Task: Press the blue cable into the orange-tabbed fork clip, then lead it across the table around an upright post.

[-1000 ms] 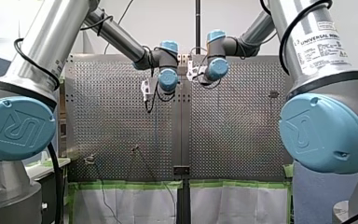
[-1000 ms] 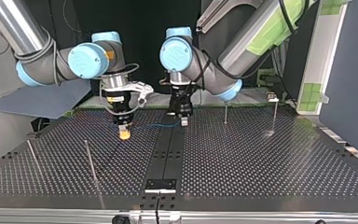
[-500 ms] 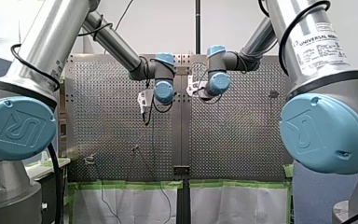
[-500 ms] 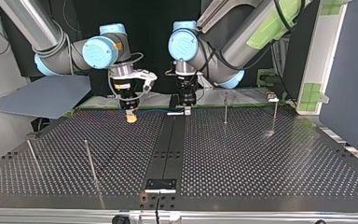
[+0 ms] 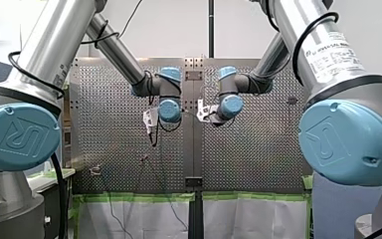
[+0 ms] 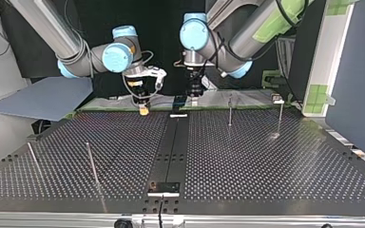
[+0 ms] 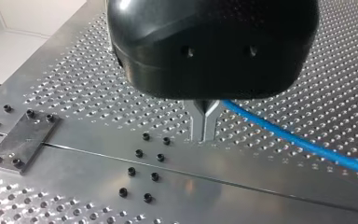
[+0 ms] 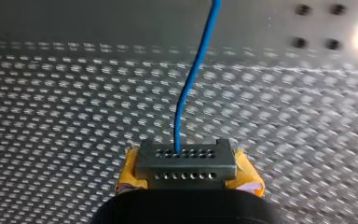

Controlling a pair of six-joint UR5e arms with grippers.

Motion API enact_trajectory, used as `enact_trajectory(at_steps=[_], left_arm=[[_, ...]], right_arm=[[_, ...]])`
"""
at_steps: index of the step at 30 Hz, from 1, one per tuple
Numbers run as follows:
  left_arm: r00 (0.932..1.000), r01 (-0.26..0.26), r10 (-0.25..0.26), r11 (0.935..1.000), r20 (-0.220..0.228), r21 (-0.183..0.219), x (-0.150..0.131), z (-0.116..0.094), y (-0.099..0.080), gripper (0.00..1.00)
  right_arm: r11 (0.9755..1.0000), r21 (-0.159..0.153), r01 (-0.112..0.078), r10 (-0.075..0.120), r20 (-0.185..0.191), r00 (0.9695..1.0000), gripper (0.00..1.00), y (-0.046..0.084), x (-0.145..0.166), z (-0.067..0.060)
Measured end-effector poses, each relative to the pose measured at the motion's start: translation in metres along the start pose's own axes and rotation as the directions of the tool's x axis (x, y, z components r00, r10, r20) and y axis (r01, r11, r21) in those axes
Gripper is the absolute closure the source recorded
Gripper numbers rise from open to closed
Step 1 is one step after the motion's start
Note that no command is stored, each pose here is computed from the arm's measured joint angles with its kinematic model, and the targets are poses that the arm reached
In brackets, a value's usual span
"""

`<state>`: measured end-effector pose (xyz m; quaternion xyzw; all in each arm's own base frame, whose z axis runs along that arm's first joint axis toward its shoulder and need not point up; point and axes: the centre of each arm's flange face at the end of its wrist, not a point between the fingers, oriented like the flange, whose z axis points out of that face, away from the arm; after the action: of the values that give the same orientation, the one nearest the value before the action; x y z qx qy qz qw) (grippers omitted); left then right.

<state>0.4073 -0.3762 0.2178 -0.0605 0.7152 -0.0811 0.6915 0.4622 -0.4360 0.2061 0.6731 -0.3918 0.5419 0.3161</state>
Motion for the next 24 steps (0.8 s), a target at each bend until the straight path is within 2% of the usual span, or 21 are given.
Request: enact_trajectory(at_steps=[5, 12, 21, 23, 24], left_arm=[[0.9999, 0.015, -0.015, 0.9997, -0.006, 0.020, 0.013, -0.007, 0.009, 1.00], [0.9985, 0.051, -0.049, 0.9974, -0.023, 0.051, 0.035, -0.017, 0.024, 1.00], [0.9935, 0.029, -0.024, 0.9985, -0.112, 0.046, 0.093, -0.038, 0.053, 1.00], [0.9907, 0.028, -0.023, 0.9988, -0.134, 0.039, 0.109, -0.044, 0.062, 0.84], [0.9891, 0.026, -0.021, 0.9990, -0.146, 0.035, 0.116, -0.048, 0.066, 0.84]], right_arm=[[0.9997, 0.017, 0.015, -0.015, 0.036, 0.9992, 1.00, -0.011, -0.030, 0.006], [0.9990, 0.043, 0.010, -0.011, 0.013, 0.9999, 1.00, -0.023, -0.048, 0.014], [0.9984, 0.055, 0.013, -0.014, 0.031, 0.9994, 1.00, -0.028, -0.083, 0.024], [0.9983, 0.057, 0.013, -0.014, 0.032, 0.9994, 1.00, -0.029, -0.089, 0.026], [0.9982, 0.058, 0.013, -0.014, 0.032, 0.9994, 1.00, -0.029, -0.091, 0.027]])
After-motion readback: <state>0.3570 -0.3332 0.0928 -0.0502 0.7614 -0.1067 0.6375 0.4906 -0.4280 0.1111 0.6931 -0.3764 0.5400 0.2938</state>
